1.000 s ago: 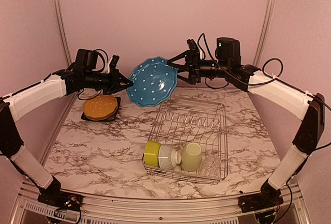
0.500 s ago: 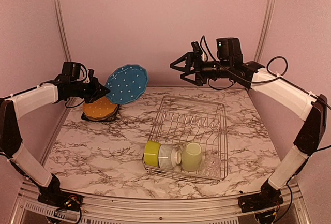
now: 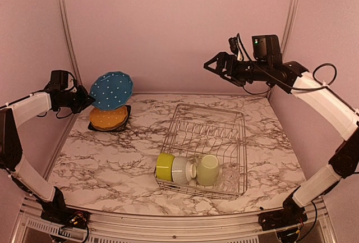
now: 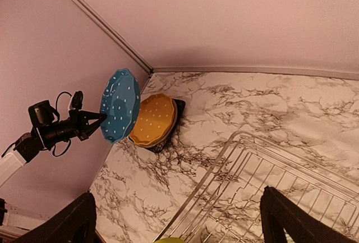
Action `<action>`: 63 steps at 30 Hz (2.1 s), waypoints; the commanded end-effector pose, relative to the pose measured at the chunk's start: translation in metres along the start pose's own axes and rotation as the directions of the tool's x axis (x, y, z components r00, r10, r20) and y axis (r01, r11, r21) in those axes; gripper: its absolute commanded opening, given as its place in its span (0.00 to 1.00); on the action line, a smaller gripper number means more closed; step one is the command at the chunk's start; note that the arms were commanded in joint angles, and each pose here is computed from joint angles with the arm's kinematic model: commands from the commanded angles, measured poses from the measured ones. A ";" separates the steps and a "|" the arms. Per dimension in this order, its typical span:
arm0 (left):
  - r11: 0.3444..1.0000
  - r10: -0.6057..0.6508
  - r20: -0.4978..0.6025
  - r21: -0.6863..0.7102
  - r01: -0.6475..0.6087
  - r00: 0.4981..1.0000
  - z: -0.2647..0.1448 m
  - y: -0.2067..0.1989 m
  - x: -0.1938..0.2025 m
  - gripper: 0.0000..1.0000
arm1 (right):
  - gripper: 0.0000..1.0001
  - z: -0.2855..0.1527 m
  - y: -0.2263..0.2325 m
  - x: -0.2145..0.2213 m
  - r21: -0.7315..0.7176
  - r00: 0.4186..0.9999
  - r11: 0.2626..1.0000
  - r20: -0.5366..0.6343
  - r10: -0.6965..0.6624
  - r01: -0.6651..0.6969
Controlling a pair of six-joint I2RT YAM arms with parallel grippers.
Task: Unload the mixed dishes from the dish rack
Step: Place the plate on the plate.
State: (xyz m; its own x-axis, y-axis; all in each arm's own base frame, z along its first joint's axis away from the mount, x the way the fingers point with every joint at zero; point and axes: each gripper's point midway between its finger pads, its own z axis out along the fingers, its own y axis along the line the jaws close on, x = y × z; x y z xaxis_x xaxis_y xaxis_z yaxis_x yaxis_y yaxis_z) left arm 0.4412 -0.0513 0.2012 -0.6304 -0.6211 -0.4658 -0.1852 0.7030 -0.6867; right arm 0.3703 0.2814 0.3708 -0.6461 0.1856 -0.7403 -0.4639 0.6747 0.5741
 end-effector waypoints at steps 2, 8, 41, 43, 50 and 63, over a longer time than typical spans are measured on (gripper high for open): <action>0.999 0.028 0.081 0.041 -0.031 0.996 -0.006 -0.002 -0.033 0.00 | 0.98 -0.040 -0.029 -0.027 0.149 0.987 0.989 0.158 -0.032 0.008; 1.000 0.009 0.066 -0.003 -0.009 0.998 0.008 0.021 -0.034 0.00 | 0.98 -0.052 -0.051 -0.026 0.149 0.988 0.987 0.152 0.029 -0.052; 0.986 -0.022 0.019 -0.163 0.025 1.000 0.053 0.079 -0.033 0.00 | 0.98 -0.038 -0.033 -0.004 -0.030 0.989 0.992 0.076 0.126 -0.124; 0.986 -0.021 0.012 -0.165 0.023 1.000 0.055 0.080 -0.032 0.00 | 0.98 -0.037 -0.033 -0.004 -0.033 0.989 0.991 0.073 0.128 -0.126; 0.984 -0.023 0.001 -0.175 0.022 1.000 0.059 0.085 -0.030 0.00 | 0.98 -0.034 -0.034 -0.002 -0.038 0.989 0.991 0.063 0.134 -0.132; 0.980 -0.012 -0.014 -0.201 0.009 1.000 0.055 0.088 -0.027 0.21 | 0.98 -0.025 -0.036 0.002 -0.047 0.990 0.990 0.037 0.134 -0.132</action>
State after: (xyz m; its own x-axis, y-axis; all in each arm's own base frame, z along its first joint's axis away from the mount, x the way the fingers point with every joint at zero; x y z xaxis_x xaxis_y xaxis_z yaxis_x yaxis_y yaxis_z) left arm 0.4679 0.0081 0.0935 -0.6637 -0.6401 -0.3870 -0.4053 0.7426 -0.5331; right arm 0.3675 0.2370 0.3535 -0.6844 0.3007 -0.6642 -0.3871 0.6221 0.6805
